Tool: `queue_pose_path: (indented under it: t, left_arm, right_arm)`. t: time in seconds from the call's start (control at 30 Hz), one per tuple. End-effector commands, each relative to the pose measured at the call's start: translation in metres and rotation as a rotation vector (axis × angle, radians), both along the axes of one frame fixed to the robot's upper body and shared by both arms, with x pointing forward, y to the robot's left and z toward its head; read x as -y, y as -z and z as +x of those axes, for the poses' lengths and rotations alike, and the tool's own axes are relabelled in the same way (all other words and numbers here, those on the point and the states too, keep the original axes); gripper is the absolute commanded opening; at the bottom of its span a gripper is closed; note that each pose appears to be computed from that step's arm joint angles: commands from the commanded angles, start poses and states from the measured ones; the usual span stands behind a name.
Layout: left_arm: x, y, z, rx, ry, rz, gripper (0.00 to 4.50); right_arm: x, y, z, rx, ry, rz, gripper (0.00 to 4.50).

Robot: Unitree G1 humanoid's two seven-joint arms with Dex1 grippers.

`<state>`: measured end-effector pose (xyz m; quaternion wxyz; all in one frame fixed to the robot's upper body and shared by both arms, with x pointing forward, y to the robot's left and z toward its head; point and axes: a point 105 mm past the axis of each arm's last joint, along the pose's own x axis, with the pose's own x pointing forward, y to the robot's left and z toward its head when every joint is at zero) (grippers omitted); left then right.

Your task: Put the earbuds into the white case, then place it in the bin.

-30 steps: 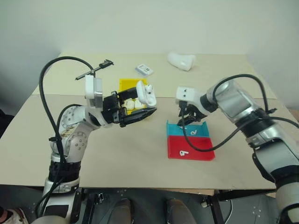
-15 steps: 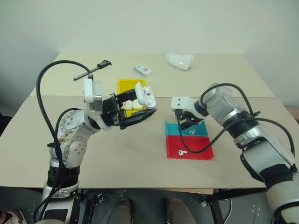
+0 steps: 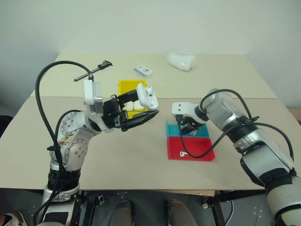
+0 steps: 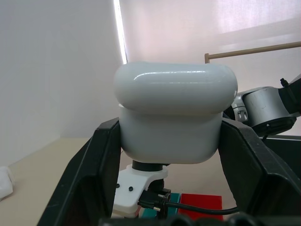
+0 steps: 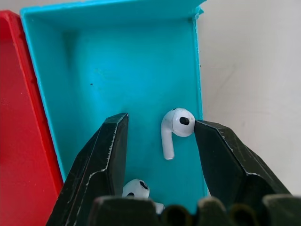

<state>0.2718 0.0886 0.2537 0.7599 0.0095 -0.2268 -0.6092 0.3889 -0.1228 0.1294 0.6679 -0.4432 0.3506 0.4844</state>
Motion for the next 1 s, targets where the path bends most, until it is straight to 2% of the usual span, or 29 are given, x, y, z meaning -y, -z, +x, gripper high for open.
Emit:
queue_pose_path:
  t: [0.03, 0.1, 0.3, 0.33, 0.57, 0.7, 0.8, 0.9, 1.0]
  left_arm:
    - [0.001, -0.01, -0.008, 0.053, 0.014, -0.01, 2.79]
    - [0.001, -0.01, -0.008, 0.052, 0.012, -0.009, 2.79]
    - [0.0, -0.009, -0.009, 0.048, 0.011, -0.004, 2.79]
    - [0.0, -0.009, -0.009, 0.048, 0.011, -0.004, 2.79]
    - [0.001, -0.009, -0.009, 0.044, 0.018, -0.003, 2.79]
    - [0.001, -0.01, -0.009, 0.042, 0.029, -0.002, 2.79]
    - [0.001, -0.01, -0.008, 0.041, 0.031, -0.001, 2.79]
    - [0.002, -0.011, -0.007, 0.04, 0.046, -0.009, 2.79]
    - [0.005, -0.012, -0.004, 0.035, 0.077, -0.027, 2.79]
  right_arm:
    - [0.001, -0.003, 0.002, 0.02, 0.001, 0.016, 2.64]
    - [0.001, -0.002, 0.002, 0.019, 0.001, 0.016, 2.64]
    - [0.002, 0.0, 0.001, 0.013, 0.001, 0.013, 0.71]
    - [0.003, 0.001, 0.001, 0.013, 0.0, 0.011, 0.6]
    - [0.004, 0.0, 0.0, 0.009, 0.022, 0.042, 0.6]
    - [0.007, -0.034, 0.005, 0.04, 0.13, 0.213, 0.6]
    - [0.014, -0.068, -0.003, 0.074, 0.182, 0.399, 0.6]
    - [0.016, -0.108, -0.023, 0.127, 0.17, 0.678, 0.6]
    - [0.019, -0.144, -0.062, 0.169, 0.061, 0.958, 0.6]
